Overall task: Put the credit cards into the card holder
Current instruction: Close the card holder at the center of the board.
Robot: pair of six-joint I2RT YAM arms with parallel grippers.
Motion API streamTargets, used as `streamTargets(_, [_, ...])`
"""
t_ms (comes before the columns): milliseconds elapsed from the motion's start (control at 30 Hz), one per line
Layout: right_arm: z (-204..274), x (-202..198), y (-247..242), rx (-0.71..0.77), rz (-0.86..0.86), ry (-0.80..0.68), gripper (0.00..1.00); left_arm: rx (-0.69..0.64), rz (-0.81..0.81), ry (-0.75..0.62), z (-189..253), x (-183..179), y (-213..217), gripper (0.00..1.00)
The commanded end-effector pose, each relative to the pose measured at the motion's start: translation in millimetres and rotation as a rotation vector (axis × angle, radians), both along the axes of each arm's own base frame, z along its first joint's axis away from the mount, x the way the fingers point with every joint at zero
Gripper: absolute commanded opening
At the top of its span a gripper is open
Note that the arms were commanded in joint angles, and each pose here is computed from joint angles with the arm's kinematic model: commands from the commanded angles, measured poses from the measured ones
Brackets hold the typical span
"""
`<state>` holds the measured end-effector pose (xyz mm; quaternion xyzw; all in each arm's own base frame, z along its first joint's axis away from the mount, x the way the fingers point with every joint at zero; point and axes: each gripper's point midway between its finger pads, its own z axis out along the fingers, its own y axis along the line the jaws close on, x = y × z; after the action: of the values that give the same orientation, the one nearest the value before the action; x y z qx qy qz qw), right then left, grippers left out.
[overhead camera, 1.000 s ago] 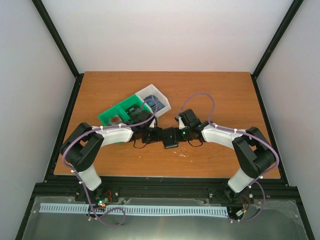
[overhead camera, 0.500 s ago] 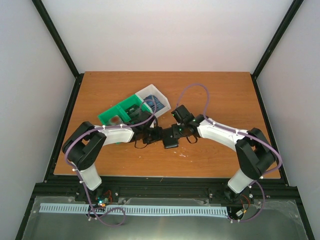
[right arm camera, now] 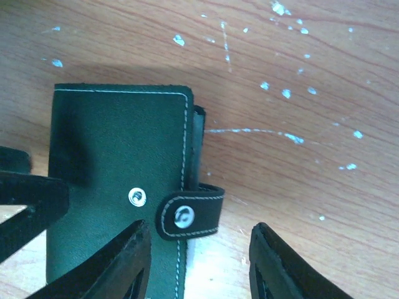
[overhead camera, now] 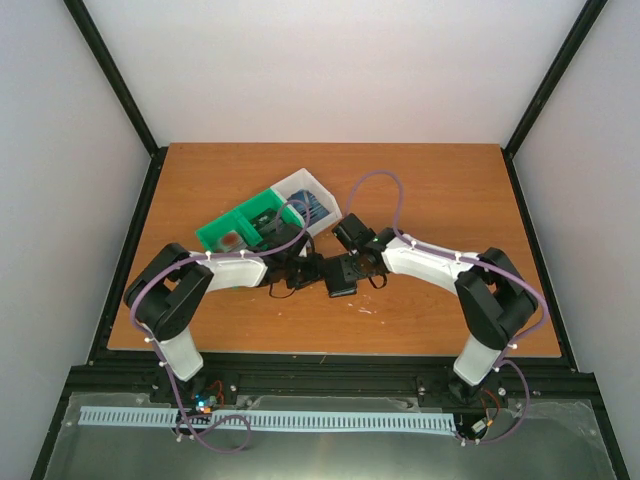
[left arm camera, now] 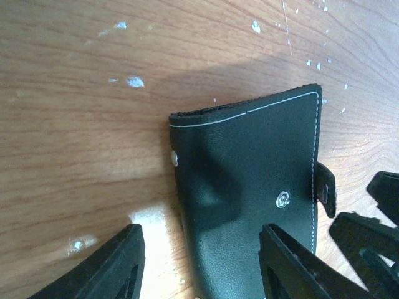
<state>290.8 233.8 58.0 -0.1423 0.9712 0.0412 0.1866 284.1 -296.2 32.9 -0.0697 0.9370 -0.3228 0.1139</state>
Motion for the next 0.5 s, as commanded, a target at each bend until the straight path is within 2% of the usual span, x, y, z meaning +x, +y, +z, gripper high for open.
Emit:
streamTargets(0, [-2.3, 4.8, 14.5, -0.007, 0.028, -0.005, 0.45, 0.008, 0.018, 0.02, -7.6, -5.1, 1.8, 0.51])
streamTargets(133, [-6.8, 9.3, 17.3, -0.053, 0.025, -0.02, 0.44, 0.014, 0.022, 0.016, -8.0, -5.1, 2.9, 0.48])
streamTargets(233, [-7.6, 12.1, 16.1, -0.083, 0.011, -0.031, 0.4, 0.019, 0.024, 0.018, -9.5, -4.9, 4.1, 0.48])
streamTargets(467, [-1.3, 13.5, 12.8, -0.099, -0.007, -0.05, 0.11, 0.023, 0.021, 0.017, -10.1, -5.2, 4.3, 0.47])
